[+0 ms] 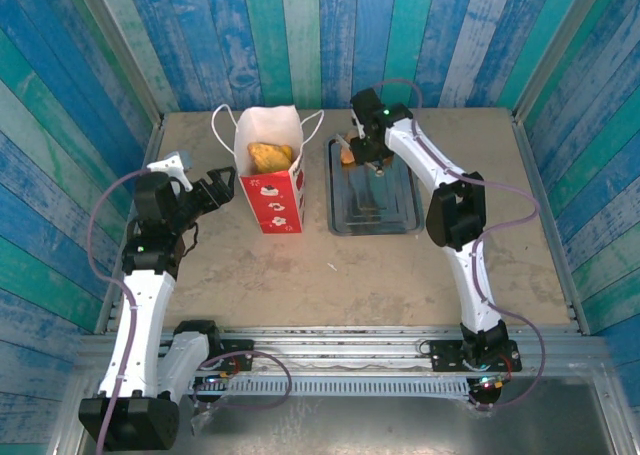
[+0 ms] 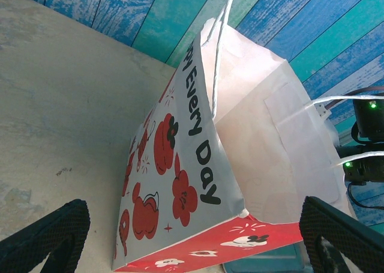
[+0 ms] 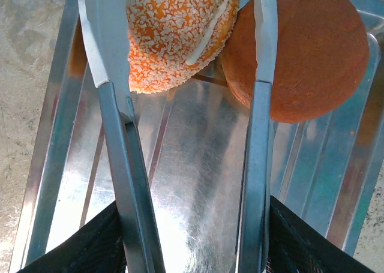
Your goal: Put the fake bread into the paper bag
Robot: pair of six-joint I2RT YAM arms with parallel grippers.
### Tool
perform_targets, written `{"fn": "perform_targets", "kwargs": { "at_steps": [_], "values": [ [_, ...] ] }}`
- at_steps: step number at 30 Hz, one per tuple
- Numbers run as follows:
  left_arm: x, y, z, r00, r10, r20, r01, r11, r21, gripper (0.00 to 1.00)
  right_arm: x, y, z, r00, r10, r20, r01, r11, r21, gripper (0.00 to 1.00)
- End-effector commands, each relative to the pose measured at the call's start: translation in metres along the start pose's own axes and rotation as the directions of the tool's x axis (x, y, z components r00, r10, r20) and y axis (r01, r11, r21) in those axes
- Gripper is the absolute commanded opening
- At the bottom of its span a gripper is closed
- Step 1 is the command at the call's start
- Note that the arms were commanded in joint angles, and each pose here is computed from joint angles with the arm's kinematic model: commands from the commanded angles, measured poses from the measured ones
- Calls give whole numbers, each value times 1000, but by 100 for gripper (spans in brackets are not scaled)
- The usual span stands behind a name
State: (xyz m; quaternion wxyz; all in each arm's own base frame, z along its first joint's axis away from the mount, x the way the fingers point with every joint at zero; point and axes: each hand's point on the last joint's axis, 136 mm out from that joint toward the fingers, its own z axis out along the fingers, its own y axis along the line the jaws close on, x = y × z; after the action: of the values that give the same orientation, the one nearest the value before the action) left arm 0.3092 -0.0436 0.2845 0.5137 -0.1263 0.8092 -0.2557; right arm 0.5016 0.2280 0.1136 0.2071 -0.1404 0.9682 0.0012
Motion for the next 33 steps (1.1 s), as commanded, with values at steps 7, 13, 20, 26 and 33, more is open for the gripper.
{"fn": "perform_targets", "kwargs": {
  "at_steps": [7, 13, 20, 26, 33],
  "values": [
    [-4, -2, -1, 1000, 23, 10, -23, 1000, 5, 94, -5, 16, -3, 999, -41, 9, 41, 999, -21, 56],
    [-4, -1, -2, 1000, 22, 10, -22, 1000, 4, 94, -1, 14, 0, 999, -51, -8, 51, 999, 0, 56],
    [-4, -2, -4, 1000, 25, 13, -25, 1000, 1, 94, 4, 15, 3, 997, -67, -34, 68, 998, 11, 54],
    [-4, -2, -5, 1000, 20, 15, -20, 1000, 0, 94, 6, 16, 2, 995, -90, -47, 92, 995, 30, 55],
    [-5, -1, -7, 1000, 25, 17, -25, 1000, -9, 94, 6, 16, -6, 994, -96, -46, 98, 994, 37, 44]
  ]
}}
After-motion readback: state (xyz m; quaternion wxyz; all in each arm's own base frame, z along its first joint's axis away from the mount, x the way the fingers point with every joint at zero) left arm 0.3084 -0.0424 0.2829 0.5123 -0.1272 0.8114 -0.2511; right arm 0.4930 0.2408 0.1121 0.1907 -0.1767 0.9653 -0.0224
